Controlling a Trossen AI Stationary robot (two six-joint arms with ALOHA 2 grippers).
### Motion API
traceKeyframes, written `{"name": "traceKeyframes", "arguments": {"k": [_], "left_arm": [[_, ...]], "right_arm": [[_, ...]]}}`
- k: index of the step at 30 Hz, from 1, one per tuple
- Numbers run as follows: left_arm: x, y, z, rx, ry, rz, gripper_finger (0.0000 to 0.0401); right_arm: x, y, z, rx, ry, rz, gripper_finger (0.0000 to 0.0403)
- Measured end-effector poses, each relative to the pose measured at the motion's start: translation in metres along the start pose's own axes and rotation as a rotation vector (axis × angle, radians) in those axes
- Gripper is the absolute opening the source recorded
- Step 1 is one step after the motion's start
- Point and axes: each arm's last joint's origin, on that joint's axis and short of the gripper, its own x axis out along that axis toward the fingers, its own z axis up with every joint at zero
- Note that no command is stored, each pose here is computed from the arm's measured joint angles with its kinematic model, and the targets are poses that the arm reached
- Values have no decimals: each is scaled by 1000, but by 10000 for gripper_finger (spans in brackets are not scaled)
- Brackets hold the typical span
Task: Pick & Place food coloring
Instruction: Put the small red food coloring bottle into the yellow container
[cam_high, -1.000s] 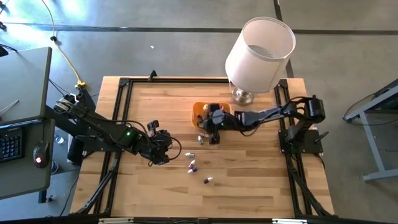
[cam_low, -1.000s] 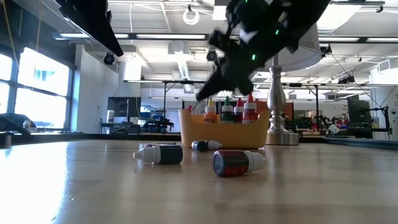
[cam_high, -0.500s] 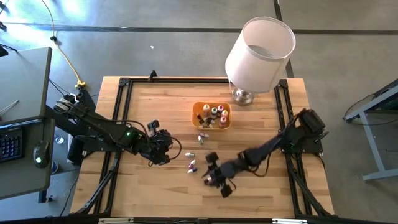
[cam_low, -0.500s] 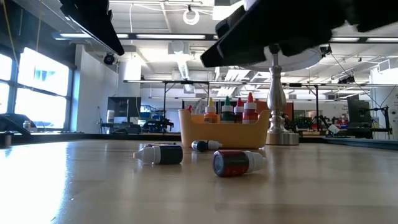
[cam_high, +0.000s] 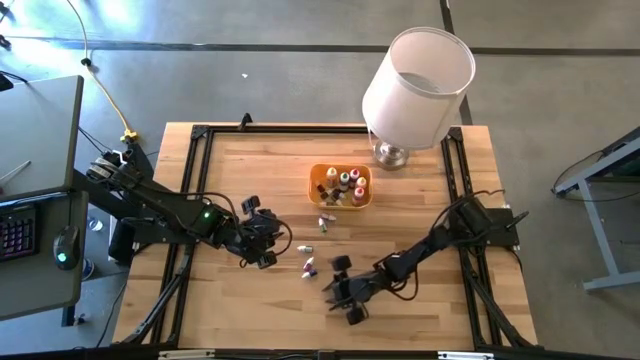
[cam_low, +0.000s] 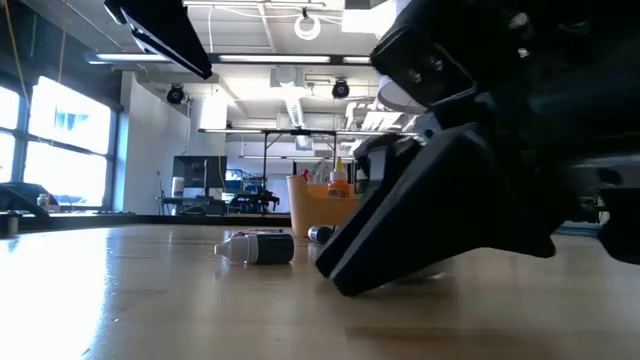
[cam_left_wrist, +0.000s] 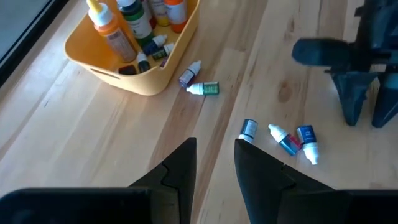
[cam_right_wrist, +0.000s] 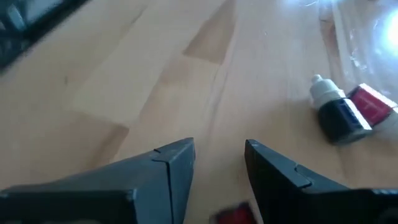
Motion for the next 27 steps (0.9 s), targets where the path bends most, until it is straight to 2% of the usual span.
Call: {"name": "traceKeyframes", "arguments": {"k": [4, 11, 15, 19, 23, 27], "left_arm": [[0, 0, 0, -2, -3, -2, 105], [0, 0, 0, 5, -5, -1, 105], [0, 0, 0, 8, -5, 0, 105], [0, 0, 0, 11, -5, 1, 105], [0, 0, 0, 11, -4, 0, 105], [0, 0, 0, 11, -5, 0, 105]], "right_arm": [[10, -3, -12, 21, 29, 0, 139], [15, -6, -15, -62, 9, -8, 139], [12, -8, -3, -187, -94, -12, 139], [-9, -13, 16, -333, -57, -61, 139], [-44, -21, 47, -301, -61, -67, 139], [-69, -24, 58, -113, -16, -40, 139]]}}
